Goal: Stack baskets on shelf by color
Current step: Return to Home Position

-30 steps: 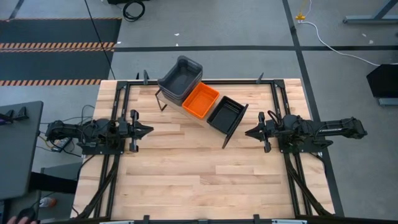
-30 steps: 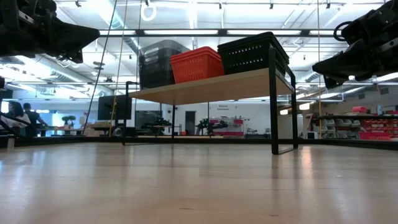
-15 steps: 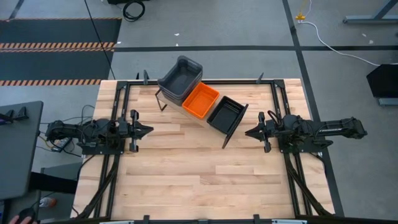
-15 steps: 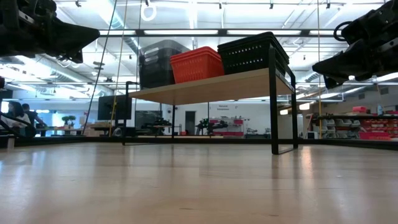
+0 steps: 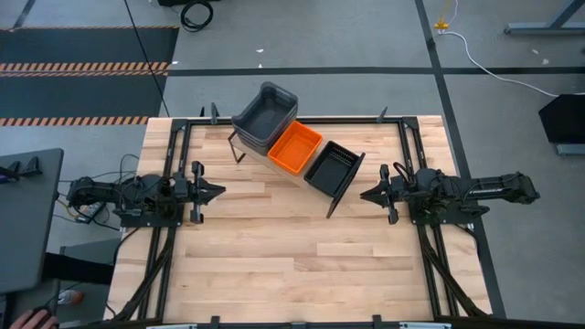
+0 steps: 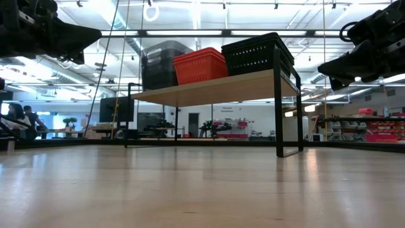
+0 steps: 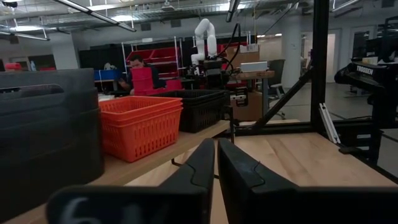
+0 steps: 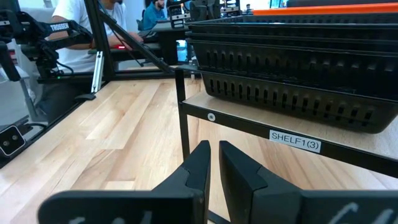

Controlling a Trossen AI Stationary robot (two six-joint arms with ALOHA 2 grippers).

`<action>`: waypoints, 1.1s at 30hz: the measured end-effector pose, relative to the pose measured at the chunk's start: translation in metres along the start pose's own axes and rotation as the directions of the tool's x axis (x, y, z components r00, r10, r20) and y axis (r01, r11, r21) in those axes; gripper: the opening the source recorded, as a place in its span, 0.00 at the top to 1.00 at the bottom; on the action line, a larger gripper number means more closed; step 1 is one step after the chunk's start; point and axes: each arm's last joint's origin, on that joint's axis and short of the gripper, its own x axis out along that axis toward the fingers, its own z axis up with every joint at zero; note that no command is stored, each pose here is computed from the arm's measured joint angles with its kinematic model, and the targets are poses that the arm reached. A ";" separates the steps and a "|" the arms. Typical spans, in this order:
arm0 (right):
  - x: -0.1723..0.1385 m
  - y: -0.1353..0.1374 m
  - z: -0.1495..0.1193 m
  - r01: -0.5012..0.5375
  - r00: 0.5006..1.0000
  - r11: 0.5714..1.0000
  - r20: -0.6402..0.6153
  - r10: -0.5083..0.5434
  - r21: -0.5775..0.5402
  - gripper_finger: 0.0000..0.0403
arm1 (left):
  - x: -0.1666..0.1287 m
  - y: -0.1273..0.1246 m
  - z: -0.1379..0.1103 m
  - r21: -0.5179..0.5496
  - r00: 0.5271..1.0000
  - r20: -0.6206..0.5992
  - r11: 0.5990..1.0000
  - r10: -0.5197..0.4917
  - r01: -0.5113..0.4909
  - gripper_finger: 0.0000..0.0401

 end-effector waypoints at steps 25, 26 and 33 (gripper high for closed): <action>0.000 0.000 0.000 0.000 1.000 1.000 0.000 0.000 -0.002 0.90 | 0.000 0.000 0.000 0.001 1.000 0.000 1.000 0.000 0.000 0.92; 0.000 0.000 0.000 0.000 1.000 1.000 0.000 0.000 -0.002 0.90 | 0.000 0.000 0.000 0.001 1.000 0.000 1.000 0.000 0.000 0.92; 0.000 0.000 0.000 0.000 1.000 1.000 -0.001 0.000 -0.002 0.90 | 0.000 0.000 0.000 0.000 1.000 0.000 1.000 0.000 0.000 0.93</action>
